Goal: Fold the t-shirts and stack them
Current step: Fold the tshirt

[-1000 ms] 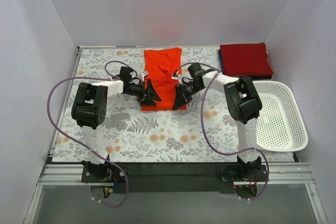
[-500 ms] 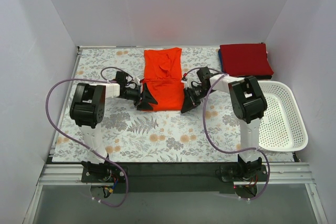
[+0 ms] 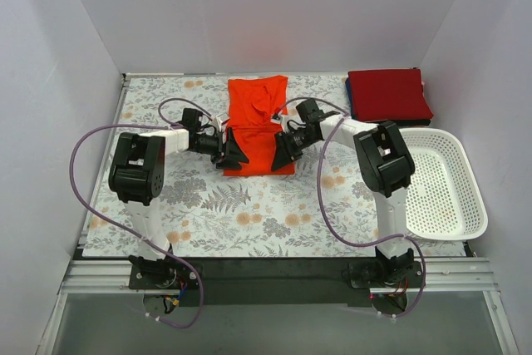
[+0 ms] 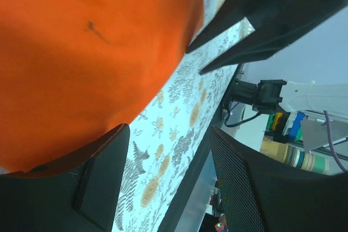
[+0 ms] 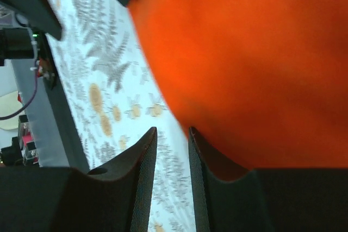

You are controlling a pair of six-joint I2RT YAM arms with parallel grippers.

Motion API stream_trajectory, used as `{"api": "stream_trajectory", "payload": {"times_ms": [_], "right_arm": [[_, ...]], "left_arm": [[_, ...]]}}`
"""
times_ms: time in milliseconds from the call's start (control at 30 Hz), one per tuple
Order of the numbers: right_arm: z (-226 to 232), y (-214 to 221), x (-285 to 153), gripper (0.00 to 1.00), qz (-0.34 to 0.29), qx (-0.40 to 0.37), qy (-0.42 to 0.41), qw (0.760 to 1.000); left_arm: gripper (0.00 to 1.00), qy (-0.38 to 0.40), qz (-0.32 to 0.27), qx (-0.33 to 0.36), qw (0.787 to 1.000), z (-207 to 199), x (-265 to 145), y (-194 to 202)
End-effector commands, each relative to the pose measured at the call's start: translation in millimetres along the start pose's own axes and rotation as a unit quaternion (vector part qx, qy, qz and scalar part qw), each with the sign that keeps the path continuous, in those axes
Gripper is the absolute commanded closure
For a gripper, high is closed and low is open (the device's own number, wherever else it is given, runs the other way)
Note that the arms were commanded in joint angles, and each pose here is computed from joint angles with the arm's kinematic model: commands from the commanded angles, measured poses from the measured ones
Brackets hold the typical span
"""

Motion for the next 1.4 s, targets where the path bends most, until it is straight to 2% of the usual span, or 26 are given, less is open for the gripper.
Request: {"api": "stream_trajectory", "payload": {"times_ms": [0, 133, 300, 467, 600, 633, 700, 733, 767, 833, 900, 933, 967, 1000, 1200, 1367], "right_arm": [[-24.3, 11.0, 3.0, 0.64, 0.012, 0.005, 0.028, 1.000], [-39.1, 35.7, -4.9, 0.64, 0.028, 0.022, 0.049, 0.998], [-35.1, 39.9, -22.2, 0.63, 0.032, 0.014, 0.062, 0.997], [4.9, 1.8, -45.7, 0.53, -0.004, -0.022, 0.028, 0.999], [27.7, -22.0, -74.0, 0.46, -0.022, -0.127, 0.071, 0.989], [22.3, -21.2, -77.9, 0.40, -0.010, -0.165, 0.099, 0.981], [23.0, -20.7, -81.4, 0.38, 0.006, -0.213, 0.127, 0.969], [16.6, -16.8, -82.4, 0.38, 0.026, -0.250, 0.150, 0.956], [19.6, -17.6, -80.8, 0.38, 0.035, -0.277, 0.156, 0.947], [16.0, -11.1, -72.7, 0.41, 0.061, -0.330, 0.170, 0.927], [16.6, -9.0, -67.5, 0.44, 0.066, -0.361, 0.175, 0.914], [14.0, -12.4, -64.2, 0.47, 0.065, -0.384, 0.184, 0.902], [15.9, -10.3, -57.3, 0.48, 0.072, -0.395, 0.180, 0.898], [13.3, -8.8, -51.5, 0.50, 0.080, -0.400, 0.178, 0.896], [1.6, 5.7, -31.6, 0.51, 0.109, -0.436, 0.180, 0.875], [-1.5, 15.6, -25.7, 0.49, 0.127, -0.454, 0.180, 0.863]], "left_arm": [[0.41, -0.020, -0.011, -0.002, 1.000, 9.6, -0.4, -7.7], [0.42, -0.031, -0.007, -0.055, 0.998, 28.3, -1.4, -4.5], [0.42, -0.024, 0.003, -0.038, 0.999, 22.4, -10.8, 0.6], [0.42, -0.009, 0.012, 0.069, 0.998, -11.2, -30.3, -6.8], [0.43, -0.034, 0.002, 0.175, 0.984, -32.2, -49.4, -5.3], [0.43, -0.045, 0.001, 0.216, 0.975, -31.0, -52.1, -6.0], [0.44, -0.070, 0.006, 0.263, 0.962, -24.4, -55.6, -2.7], [0.45, -0.080, 0.004, 0.312, 0.947, -23.2, -57.4, -3.3], [0.46, -0.099, 0.008, 0.327, 0.940, -14.1, -58.0, 1.1], [0.47, -0.107, 0.000, 0.404, 0.909, -12.7, -60.3, 0.6], [0.49, -0.114, -0.012, 0.447, 0.887, -1.9, -57.7, 4.6], [0.49, -0.114, -0.016, 0.480, 0.870, -1.9, -56.7, 5.0], [0.49, -0.114, -0.021, 0.520, 0.846, -4.4, -57.6, 4.8], [0.50, -0.110, -0.025, 0.544, 0.832, -5.0, -55.1, 4.9], [0.52, -0.094, 0.004, 0.603, 0.792, -2.4, -36.0, 18.3], [0.52, -0.094, 0.021, 0.623, 0.776, 0.3, -24.3, 26.6]]}}
Point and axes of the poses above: each gripper's point midway between its finger pads, its own x axis out along the fingers, its own z axis along the line the jaws close on, y = z × x, the point moved 7 cm from there along -x, back along the fingers, and after that the axes turned 7 degrees about -x, right-handed, at the moved point
